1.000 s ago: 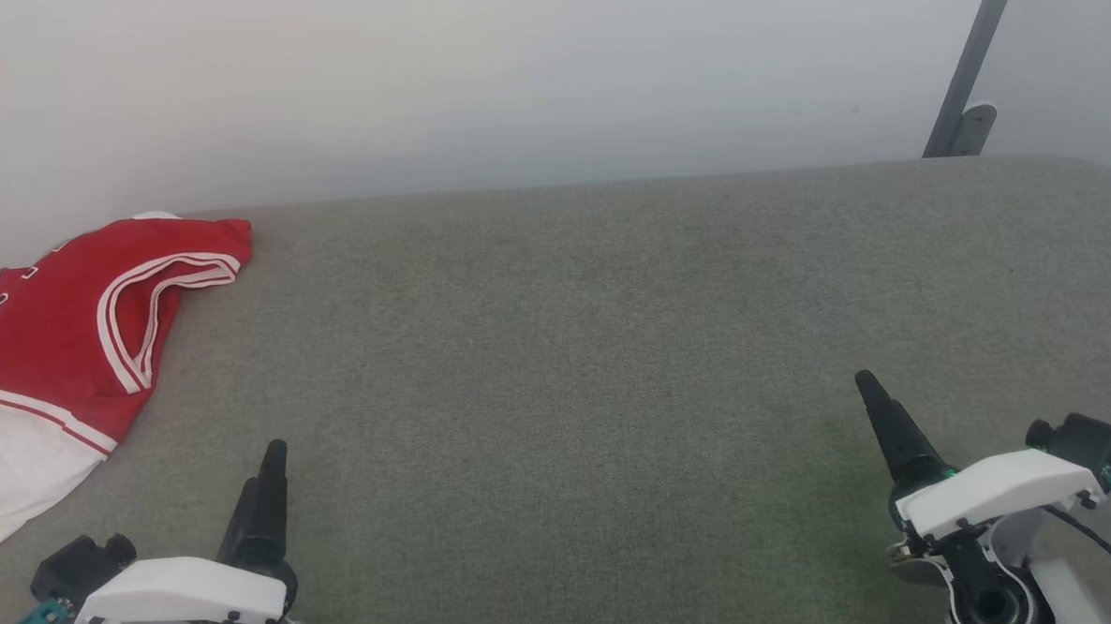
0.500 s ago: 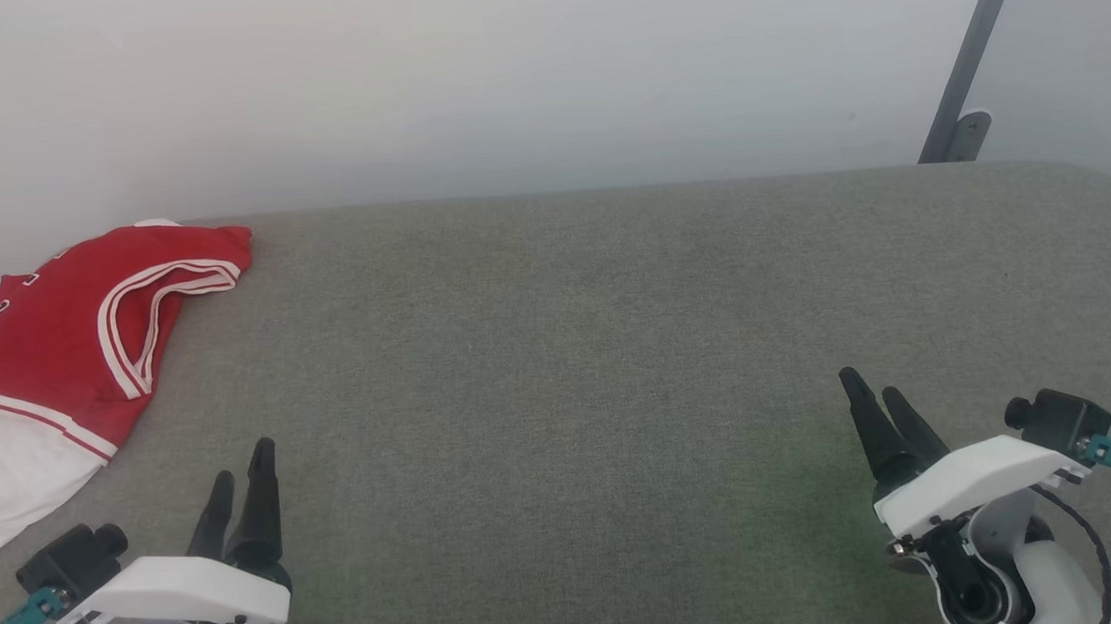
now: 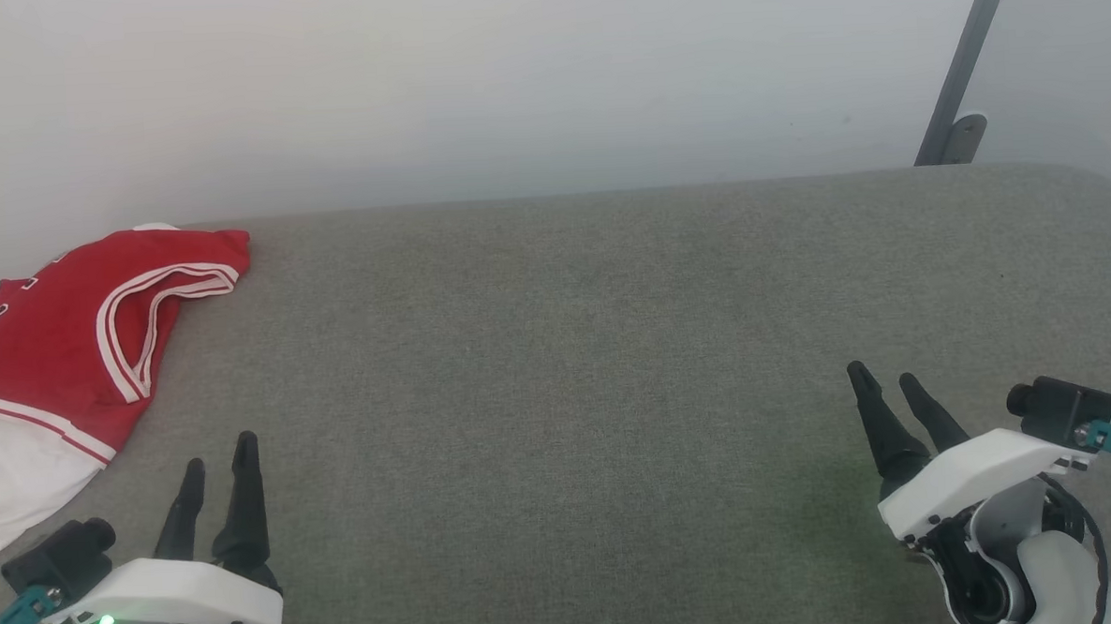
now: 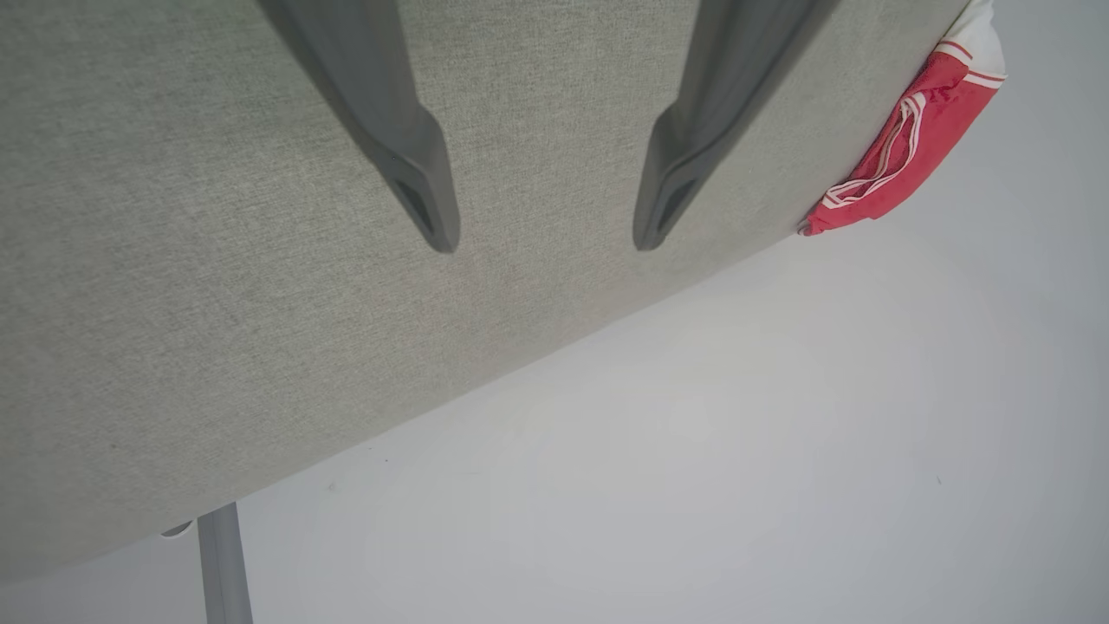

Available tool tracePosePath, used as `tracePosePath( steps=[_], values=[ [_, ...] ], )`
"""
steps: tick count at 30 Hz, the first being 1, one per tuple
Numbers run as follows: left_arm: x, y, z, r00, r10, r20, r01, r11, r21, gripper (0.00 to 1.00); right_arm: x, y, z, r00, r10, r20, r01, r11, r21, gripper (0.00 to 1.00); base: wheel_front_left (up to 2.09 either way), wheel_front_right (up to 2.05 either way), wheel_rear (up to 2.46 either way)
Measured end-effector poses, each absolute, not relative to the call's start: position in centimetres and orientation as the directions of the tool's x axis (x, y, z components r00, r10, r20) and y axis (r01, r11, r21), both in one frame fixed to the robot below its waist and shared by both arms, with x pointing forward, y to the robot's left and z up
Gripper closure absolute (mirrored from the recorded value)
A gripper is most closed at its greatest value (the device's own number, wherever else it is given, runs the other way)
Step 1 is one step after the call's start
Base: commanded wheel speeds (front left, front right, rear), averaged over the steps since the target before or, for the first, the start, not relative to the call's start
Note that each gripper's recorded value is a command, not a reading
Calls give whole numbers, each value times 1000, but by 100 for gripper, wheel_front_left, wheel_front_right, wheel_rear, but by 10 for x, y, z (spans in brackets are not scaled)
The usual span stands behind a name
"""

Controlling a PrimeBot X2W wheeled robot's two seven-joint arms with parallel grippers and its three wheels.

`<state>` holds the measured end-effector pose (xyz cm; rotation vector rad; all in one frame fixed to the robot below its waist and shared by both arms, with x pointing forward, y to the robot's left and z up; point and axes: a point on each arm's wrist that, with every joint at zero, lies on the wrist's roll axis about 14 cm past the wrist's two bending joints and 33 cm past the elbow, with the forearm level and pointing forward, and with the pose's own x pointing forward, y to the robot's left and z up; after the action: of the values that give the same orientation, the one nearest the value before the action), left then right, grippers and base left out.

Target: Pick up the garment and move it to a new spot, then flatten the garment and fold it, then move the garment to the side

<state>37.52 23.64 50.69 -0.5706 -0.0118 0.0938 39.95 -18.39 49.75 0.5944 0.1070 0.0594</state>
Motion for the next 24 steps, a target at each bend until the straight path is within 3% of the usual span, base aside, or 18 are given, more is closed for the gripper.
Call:
tracePosePath(
  steps=[24],
  values=[
    [372,240,515,996,67,54,-46,945,-324,0,400,-188,505,995,81,-59,-55,934,353,0,0,0,0]
  ],
)
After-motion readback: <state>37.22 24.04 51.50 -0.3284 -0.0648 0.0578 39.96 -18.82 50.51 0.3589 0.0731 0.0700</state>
